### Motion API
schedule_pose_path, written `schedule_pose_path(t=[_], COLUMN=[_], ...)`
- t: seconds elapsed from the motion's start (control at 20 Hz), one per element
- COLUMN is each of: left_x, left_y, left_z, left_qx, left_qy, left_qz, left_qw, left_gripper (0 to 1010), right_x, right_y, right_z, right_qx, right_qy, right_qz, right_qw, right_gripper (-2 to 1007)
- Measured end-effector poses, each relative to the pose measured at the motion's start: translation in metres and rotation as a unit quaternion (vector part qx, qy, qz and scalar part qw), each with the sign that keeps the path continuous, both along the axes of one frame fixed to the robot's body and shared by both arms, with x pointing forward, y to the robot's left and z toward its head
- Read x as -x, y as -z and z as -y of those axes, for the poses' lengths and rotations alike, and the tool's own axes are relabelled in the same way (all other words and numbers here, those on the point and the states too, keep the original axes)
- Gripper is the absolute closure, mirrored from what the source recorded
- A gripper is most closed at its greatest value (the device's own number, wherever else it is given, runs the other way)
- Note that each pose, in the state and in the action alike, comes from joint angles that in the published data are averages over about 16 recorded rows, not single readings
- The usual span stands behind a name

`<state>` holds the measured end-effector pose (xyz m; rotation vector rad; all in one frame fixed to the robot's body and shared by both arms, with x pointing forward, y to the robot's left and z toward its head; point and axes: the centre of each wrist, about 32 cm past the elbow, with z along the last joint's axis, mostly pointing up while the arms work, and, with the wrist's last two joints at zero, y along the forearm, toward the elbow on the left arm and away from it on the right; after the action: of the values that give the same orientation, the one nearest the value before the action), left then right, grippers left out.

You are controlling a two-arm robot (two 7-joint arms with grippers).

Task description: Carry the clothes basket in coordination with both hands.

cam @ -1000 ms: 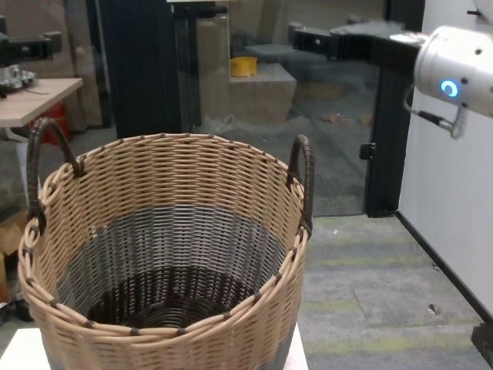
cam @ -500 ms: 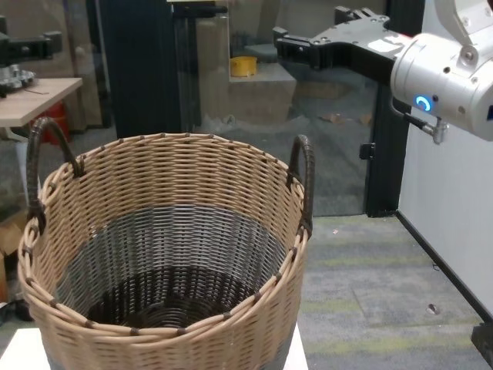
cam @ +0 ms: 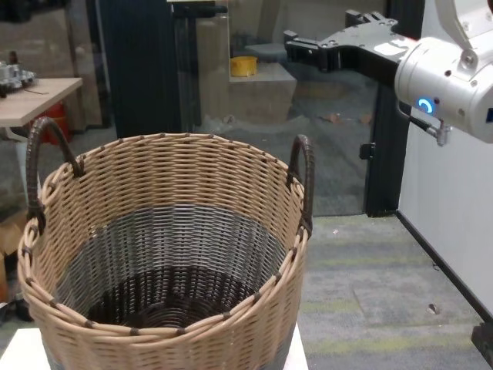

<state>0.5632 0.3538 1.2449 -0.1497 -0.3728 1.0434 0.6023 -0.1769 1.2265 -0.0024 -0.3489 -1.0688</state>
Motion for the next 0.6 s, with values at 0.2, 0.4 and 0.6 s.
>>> schedule_pose_path(t=[0.2, 0.4, 0.6], left_x=[-0.003, -0.0041, -0.0034], left_y=[0.0014, 0.0022, 0.0026], left_z=[0.0064, 0.0105, 0.0121], left_qx=[0.007, 0.009, 0.007], left_qy=[0.007, 0.012, 0.016], left_qz=[0.022, 0.029, 0.026], left_qw=[0.9997, 0.9995, 0.9995], left_gripper=[8, 8, 8], right_x=[-0.0019, -0.0034, -0.0039], right_y=[0.0005, 0.0003, -0.0001], right_z=[0.0006, 0.0008, 0.001], right_qx=[-0.002, -0.003, -0.004], right_qy=[0.005, 0.007, 0.007], right_qz=[0.0, 0.0, 0.001], right_qw=[1.0, 1.0, 1.0], right_gripper=[5, 5, 5])
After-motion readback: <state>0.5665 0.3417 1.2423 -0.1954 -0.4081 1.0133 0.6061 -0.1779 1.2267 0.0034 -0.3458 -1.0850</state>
